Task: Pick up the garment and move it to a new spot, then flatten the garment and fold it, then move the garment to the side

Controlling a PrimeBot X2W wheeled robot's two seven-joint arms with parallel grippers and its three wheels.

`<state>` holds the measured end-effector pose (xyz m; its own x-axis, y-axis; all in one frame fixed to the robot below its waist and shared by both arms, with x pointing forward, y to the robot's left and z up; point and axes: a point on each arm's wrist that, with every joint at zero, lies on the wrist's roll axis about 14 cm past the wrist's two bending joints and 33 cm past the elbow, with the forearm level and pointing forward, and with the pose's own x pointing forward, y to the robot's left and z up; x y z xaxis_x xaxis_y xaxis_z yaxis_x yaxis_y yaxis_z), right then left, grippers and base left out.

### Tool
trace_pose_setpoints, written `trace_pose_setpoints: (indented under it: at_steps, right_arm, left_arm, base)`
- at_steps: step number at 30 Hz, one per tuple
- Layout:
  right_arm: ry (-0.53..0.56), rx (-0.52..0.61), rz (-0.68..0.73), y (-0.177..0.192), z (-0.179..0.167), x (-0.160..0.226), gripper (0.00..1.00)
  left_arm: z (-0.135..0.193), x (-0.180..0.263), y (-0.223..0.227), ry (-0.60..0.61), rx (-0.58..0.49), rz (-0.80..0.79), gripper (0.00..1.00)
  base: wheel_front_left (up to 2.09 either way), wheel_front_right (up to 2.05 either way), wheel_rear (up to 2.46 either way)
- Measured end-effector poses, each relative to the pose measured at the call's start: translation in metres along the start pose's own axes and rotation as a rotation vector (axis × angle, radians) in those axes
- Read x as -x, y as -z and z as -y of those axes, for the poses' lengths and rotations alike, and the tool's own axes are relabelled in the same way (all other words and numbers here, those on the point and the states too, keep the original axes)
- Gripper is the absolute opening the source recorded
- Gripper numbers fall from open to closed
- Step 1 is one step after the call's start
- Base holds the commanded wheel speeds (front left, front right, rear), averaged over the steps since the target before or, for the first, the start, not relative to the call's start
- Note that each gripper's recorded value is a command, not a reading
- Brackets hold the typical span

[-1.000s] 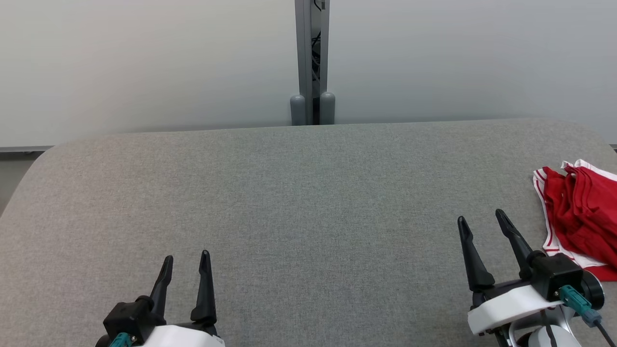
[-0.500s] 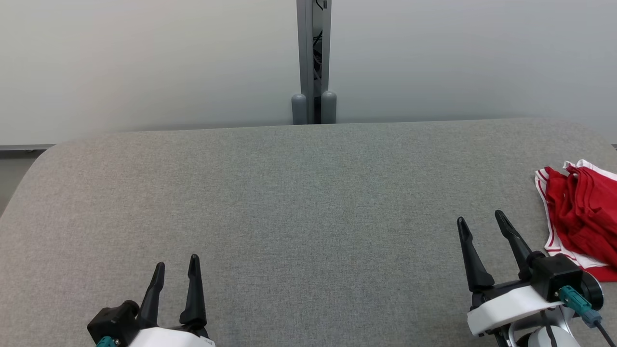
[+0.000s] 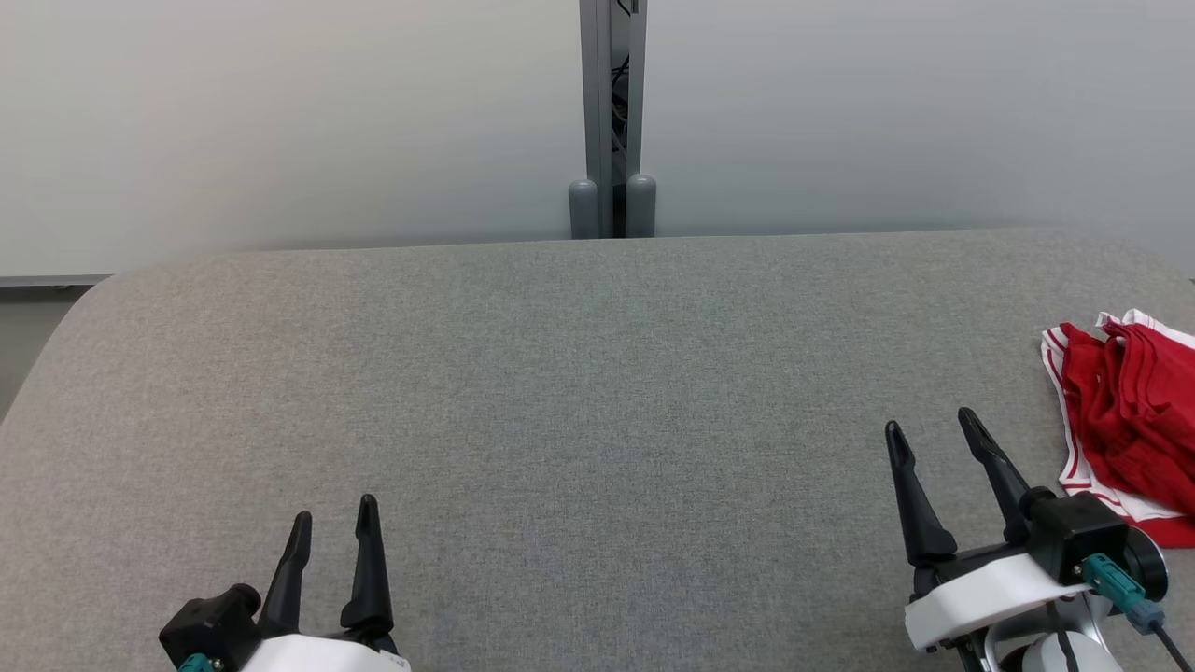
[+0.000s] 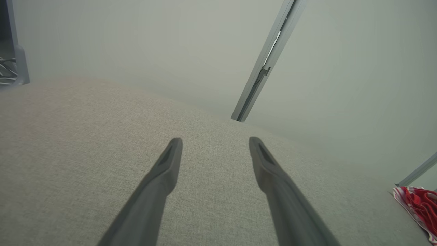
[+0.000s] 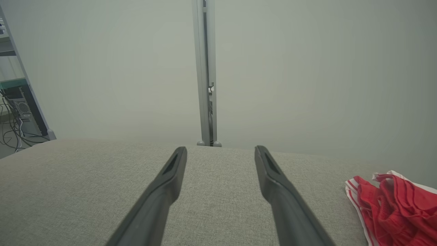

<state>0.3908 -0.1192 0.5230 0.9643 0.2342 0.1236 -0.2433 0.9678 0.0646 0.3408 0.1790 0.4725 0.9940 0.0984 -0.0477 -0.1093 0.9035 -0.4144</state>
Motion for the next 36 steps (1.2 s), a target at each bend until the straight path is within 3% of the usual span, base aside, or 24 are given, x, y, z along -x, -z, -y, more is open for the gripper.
trace_pose_setpoints:
  at_steps: [12, 13, 21, 36]
  right_arm:
    - [-0.005, -0.005, -0.006, 0.002, -0.002, 0.000, 1.00]
    - [-0.004, -0.006, -0.011, 0.004, -0.002, 0.000, 0.00]
    - [0.031, -0.063, -0.140, 0.043, 0.000, 0.022, 0.00]
    - [0.173, -0.335, -0.150, 0.044, 0.030, 0.024, 0.00]
  left_arm:
    - [-0.003, 0.001, 0.003, -0.015, 0.027, -0.011, 1.00]
    - [-0.004, 0.001, 0.005, -0.018, 0.029, -0.016, 0.00]
    - [-0.017, 0.016, 0.035, -0.067, 0.044, -0.114, 0.00]
    - [-0.013, 0.000, 0.032, -0.074, 0.255, -0.136, 0.00]
  base:
    - [0.00, 0.00, 0.00]
    - [0.00, 0.00, 0.00]
    - [0.00, 0.00, 0.00]
    - [0.00, 0.00, 0.00]
